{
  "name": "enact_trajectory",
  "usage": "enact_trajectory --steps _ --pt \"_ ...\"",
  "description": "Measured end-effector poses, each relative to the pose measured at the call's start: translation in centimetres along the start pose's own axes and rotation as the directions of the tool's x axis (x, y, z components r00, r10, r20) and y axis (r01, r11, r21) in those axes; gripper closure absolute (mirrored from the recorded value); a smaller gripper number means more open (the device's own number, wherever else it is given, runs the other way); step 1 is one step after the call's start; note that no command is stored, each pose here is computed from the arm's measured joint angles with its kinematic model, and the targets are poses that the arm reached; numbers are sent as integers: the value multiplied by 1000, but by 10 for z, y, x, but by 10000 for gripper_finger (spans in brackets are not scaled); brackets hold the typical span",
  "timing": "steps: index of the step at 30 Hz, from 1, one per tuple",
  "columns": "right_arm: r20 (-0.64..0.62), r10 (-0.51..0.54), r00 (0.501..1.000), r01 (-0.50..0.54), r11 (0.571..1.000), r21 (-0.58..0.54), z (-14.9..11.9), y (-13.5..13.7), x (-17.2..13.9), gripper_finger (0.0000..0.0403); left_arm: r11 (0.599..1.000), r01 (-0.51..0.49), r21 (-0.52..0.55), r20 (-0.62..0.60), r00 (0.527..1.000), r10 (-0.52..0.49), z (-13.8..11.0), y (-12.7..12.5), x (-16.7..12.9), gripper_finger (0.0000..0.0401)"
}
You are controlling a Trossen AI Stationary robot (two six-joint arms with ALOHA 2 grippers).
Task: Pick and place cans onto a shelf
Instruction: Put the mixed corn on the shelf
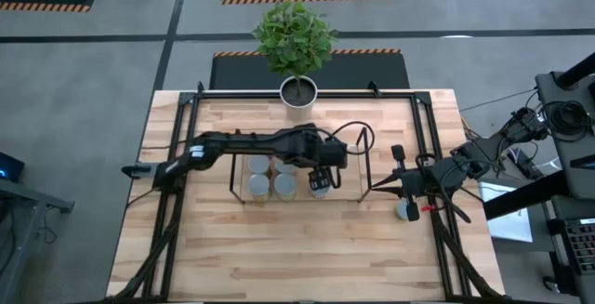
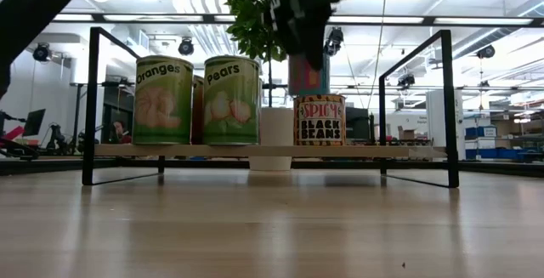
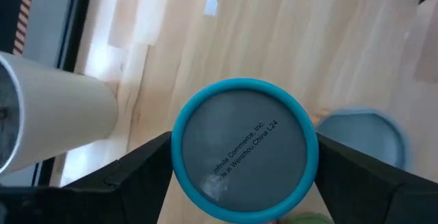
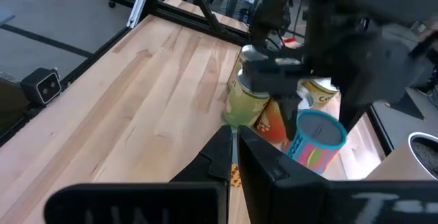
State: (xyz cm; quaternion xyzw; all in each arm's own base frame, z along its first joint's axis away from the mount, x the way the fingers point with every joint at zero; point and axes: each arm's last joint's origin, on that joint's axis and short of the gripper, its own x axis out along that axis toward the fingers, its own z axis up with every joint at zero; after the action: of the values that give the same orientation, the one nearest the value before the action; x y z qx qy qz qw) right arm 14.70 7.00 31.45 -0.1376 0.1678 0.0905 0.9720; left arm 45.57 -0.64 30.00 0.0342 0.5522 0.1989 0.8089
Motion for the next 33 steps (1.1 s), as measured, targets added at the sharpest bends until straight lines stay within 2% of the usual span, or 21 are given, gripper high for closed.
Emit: enact_trajectory --steps 4,9,17,33 --pt "-13 2 1000 -2 1000 -1 -1 0 0 390 1000 -8 -25 -27 1000 7 2 3 16 104" --pt "-18 1 1000 -1 1000 3 -2 0 0 390 994 -20 -110 -45 999 15 4 7 29 104" --pt "-18 1 1000 -1 1000 5 -2 0 0 390 980 -30 -197 -51 998 20 6 14 38 103" --pt "-19 1 1000 0 1000 22 -2 0 0 390 977 -24 -212 -97 995 4 -2 6 53 103"
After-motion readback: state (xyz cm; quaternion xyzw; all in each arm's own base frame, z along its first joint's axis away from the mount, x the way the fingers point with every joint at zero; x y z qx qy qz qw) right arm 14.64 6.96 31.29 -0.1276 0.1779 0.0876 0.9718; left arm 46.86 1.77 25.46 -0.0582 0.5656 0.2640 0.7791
